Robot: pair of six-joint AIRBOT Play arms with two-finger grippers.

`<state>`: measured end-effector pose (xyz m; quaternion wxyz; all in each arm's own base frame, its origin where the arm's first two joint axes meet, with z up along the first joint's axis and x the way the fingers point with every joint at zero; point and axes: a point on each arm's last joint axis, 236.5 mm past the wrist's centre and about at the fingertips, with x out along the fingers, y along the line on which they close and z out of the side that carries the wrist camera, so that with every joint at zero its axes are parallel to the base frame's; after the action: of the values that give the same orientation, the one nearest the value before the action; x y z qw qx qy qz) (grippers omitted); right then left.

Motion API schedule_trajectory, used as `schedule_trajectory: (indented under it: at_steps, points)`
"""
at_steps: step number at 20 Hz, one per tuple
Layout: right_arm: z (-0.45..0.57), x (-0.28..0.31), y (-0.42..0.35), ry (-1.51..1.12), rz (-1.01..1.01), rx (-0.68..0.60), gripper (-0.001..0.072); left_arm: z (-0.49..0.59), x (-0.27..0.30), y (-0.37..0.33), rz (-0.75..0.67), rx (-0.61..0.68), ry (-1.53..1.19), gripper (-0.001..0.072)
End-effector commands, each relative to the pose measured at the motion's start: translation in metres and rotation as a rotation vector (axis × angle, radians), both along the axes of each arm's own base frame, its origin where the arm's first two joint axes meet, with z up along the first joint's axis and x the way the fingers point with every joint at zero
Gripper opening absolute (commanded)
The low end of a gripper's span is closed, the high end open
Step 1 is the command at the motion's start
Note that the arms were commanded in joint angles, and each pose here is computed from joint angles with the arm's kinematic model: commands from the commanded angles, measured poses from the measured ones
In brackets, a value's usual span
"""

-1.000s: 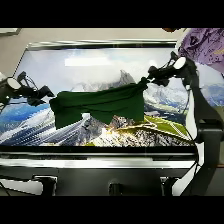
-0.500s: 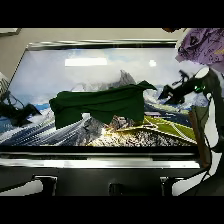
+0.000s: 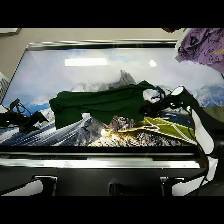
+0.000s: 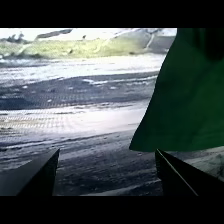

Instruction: Fold the clothes and pants, and hang the long-sleeved shirts on hangers.

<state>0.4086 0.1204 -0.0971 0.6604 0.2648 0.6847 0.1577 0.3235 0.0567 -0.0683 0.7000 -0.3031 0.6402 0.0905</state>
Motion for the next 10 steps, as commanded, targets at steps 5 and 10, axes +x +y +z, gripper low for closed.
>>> schedule_trajectory:
  at_steps: [5, 10]
  points:
    - [-0.004, 0.0, 0.015, -0.021, 0.007, -0.028, 0.0029, -0.005, 0.002, -0.013, -0.068, -0.031, -0.038, 0.0588]
    - [0.034, 0.007, 0.015, -0.112, 0.008, -0.029, 0.0028, -0.022, 0.015, -0.045, -0.136, -0.16, -0.168, 0.0589]
